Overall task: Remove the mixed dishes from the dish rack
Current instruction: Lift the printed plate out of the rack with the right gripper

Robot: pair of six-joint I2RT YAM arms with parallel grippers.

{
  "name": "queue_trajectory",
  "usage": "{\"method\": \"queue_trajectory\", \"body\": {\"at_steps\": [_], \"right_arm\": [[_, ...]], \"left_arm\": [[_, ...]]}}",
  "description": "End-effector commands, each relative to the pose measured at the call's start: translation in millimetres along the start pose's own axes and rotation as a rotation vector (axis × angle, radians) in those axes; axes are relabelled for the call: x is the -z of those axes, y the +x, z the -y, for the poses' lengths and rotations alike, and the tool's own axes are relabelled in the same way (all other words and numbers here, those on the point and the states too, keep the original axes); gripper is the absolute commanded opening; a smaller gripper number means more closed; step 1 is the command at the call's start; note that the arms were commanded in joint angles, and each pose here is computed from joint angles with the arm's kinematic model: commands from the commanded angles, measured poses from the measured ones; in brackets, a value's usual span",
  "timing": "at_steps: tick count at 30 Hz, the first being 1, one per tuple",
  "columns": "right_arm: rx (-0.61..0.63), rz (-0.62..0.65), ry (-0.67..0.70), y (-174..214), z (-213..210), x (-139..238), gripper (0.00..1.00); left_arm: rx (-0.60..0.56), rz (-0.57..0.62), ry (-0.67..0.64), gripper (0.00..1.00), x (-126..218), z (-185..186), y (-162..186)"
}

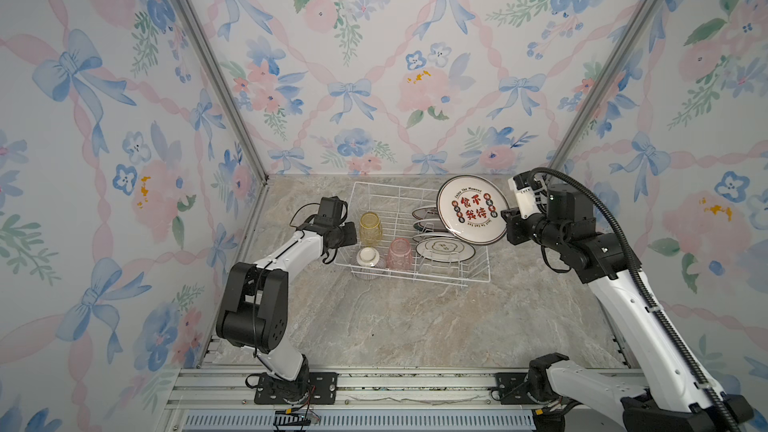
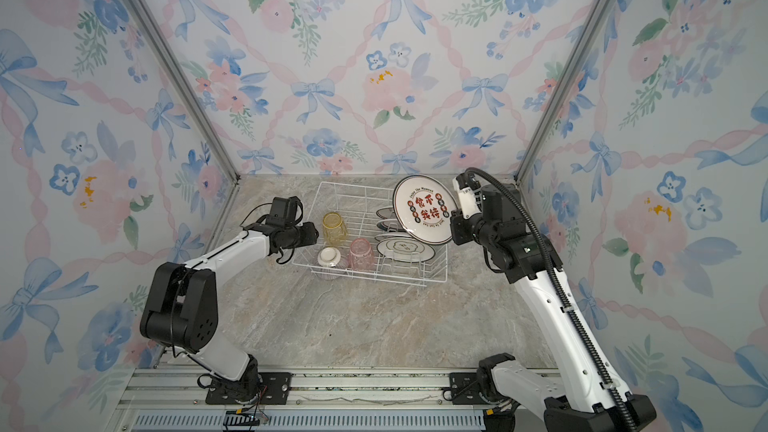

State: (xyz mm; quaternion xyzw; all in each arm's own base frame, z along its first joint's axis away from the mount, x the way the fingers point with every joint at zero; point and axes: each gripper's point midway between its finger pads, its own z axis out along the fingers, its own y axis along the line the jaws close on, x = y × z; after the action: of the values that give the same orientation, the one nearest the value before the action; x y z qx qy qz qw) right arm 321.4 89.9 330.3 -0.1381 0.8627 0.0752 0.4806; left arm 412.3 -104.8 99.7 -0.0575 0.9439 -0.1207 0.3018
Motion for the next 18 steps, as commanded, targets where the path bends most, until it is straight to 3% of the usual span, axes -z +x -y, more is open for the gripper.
{"method": "queue_trajectory", "body": {"at_steps": [1, 10, 18], "right_arm": [[-0.155, 0.149, -0.065, -32, 3, 17, 0.0], [-0.494, 0.155, 0.007, -24, 60, 11, 0.0], [-0.825, 0.141, 0.132, 17, 122, 4, 0.0]], "left_arm": [[-0.014, -0.014, 0.01, 0.46, -7, 0, -1], [-0.014, -0.015, 0.016, 0.46, -10, 0, -5], [-0.012, -0.018, 0.017, 0.46, -13, -2, -7]]}}
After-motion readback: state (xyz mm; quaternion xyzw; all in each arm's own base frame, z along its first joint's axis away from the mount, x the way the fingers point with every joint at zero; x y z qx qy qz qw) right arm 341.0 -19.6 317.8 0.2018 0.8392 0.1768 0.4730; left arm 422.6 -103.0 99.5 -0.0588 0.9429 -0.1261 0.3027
